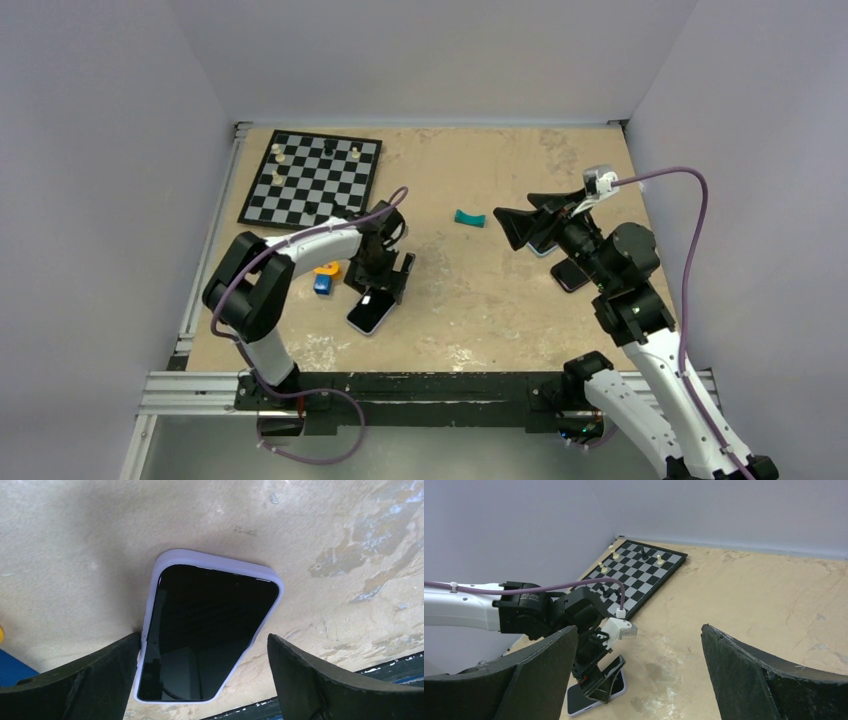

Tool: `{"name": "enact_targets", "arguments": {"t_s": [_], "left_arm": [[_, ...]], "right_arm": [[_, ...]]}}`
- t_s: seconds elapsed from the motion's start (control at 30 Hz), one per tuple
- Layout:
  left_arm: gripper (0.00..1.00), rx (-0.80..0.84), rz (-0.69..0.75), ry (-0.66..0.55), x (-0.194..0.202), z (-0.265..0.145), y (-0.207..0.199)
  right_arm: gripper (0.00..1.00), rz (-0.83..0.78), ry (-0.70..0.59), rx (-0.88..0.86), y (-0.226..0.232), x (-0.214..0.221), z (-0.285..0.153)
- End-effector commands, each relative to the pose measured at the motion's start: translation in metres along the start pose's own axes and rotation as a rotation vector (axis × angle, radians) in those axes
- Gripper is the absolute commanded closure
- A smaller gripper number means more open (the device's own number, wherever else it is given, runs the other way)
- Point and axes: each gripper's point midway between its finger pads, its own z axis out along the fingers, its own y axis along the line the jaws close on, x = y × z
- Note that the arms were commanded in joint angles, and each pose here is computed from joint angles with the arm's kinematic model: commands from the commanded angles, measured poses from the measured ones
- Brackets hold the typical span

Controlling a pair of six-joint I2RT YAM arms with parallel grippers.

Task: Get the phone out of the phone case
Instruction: Pick up the phone at the center of the board.

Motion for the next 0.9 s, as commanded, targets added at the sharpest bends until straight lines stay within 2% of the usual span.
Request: {"name": "enact_targets", "arguments": {"t_s": [0.0, 0.2, 0.33, 0.4, 0.5, 0.57, 0.63, 0.73, 0.8, 0.87], "left_arm": [[0.00, 0.025, 0.023, -0.007, -0.006, 0.000, -0.021], [0.00, -0.168, 0.032, 0.023, -0.005, 0.012, -0.012], [0.09, -0.224, 0.031, 0.022, -0.004, 0.015, -0.010], [0.14, -0.241, 0.045, 0.027, -0.003, 0.017, -0.011], [0.34, -0.183, 0.031, 0.051, 0.003, 0.025, -0.022], [0.40, -0.106, 0.014, 0.079, 0.012, 0.032, -0.034], [0.38, -0.074, -0.001, 0.088, 0.016, 0.036, -0.038], [0.25, -0.061, -0.004, 0.095, 0.018, 0.041, -0.040], [0.20, -0.050, -0.004, 0.097, 0.016, 0.044, -0.043], [0.23, -0.015, 0.001, 0.094, 0.013, 0.049, -0.050]], "right_arm": [[0.03, -0.007, -0.028, -0.029, 0.004, -0.005, 0.002], [0.08, 0.036, 0.004, 0.020, -0.007, 0.007, 0.009], [0.09, 0.078, 0.061, 0.104, -0.026, 0.026, 0.015], [0.09, 0.084, 0.097, 0.122, -0.032, 0.039, 0.017], [0.08, 0.069, 0.136, 0.151, -0.042, 0.054, 0.017], [0.08, 0.046, 0.153, 0.170, -0.048, 0.059, 0.016], [0.08, 0.027, 0.172, 0.192, -0.053, 0.065, 0.015], [0.08, 0.009, 0.203, 0.203, -0.058, 0.073, 0.015], [0.07, 0.001, 0.236, 0.206, -0.061, 0.080, 0.015], [0.08, 0.000, 0.275, 0.221, -0.066, 0.091, 0.016]]}}
